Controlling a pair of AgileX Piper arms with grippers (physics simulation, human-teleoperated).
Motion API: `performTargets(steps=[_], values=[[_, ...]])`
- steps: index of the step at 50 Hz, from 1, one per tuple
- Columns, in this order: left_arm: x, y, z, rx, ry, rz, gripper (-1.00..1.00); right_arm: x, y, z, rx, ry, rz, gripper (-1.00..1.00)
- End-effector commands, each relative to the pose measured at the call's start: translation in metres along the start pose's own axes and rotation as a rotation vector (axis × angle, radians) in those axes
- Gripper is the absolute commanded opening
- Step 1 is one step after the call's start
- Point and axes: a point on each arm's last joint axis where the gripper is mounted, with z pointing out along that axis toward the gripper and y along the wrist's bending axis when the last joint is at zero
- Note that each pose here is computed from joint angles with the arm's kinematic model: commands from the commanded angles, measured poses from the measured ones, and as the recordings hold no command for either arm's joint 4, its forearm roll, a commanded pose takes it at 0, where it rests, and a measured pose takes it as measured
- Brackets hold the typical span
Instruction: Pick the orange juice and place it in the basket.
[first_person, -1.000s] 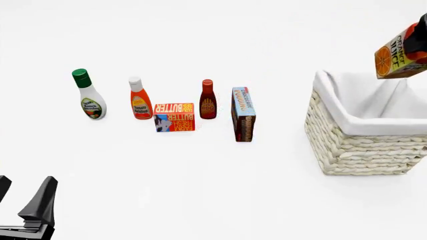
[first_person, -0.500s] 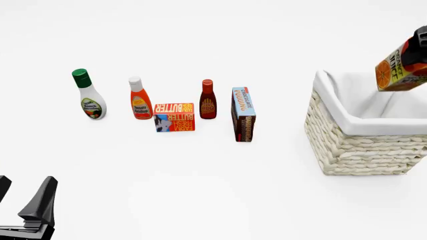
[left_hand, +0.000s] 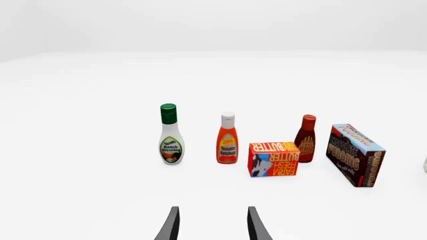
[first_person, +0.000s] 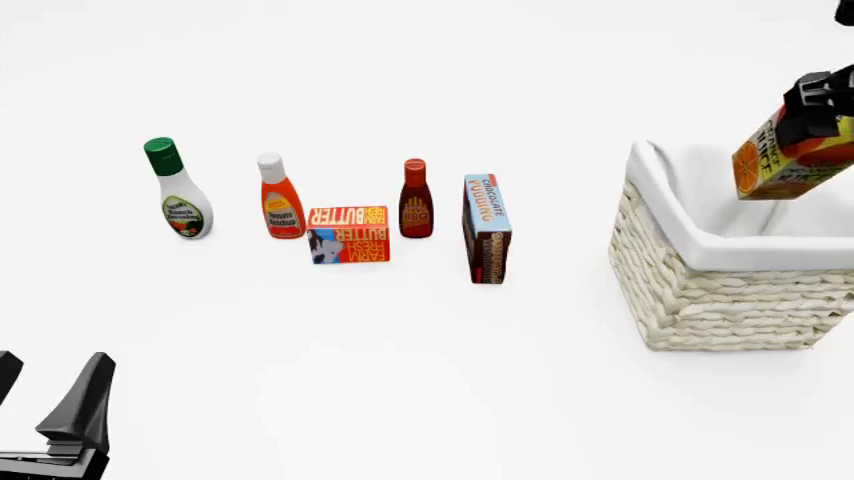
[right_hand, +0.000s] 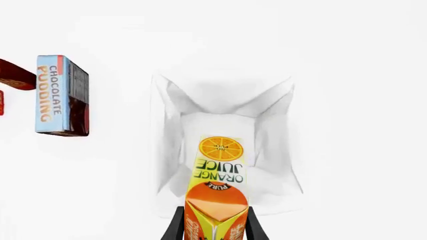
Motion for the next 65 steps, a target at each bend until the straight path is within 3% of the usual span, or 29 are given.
performTargets(steps=[1, 7, 19, 38, 65], values=[[0.000, 0.000, 0.000, 0.000, 0.000, 0.000, 1.00, -0.006, -0.001, 0.015, -0.004, 0.024, 0.024, -1.00], [0.000, 0.000, 0.000, 0.000, 0.000, 0.000, 1.00, -0.010, 0.004, 0.023, -0.017, 0.037, 0.030, -1.00], [0.000, 0.000, 0.000, 0.000, 0.000, 0.000, 1.00, -0.011, -0.013, 0.029, 0.011, 0.045, 0.031, -1.00], [0.000, 0.000, 0.000, 0.000, 0.000, 0.000, 1.00, -0.022, -0.004, 0.063, -0.018, 0.098, 0.036, -1.00], [0.000, 0.000, 0.000, 0.000, 0.000, 0.000, 1.00, -0.012, -0.012, 0.086, -0.016, 0.172, 0.061, -1.00]])
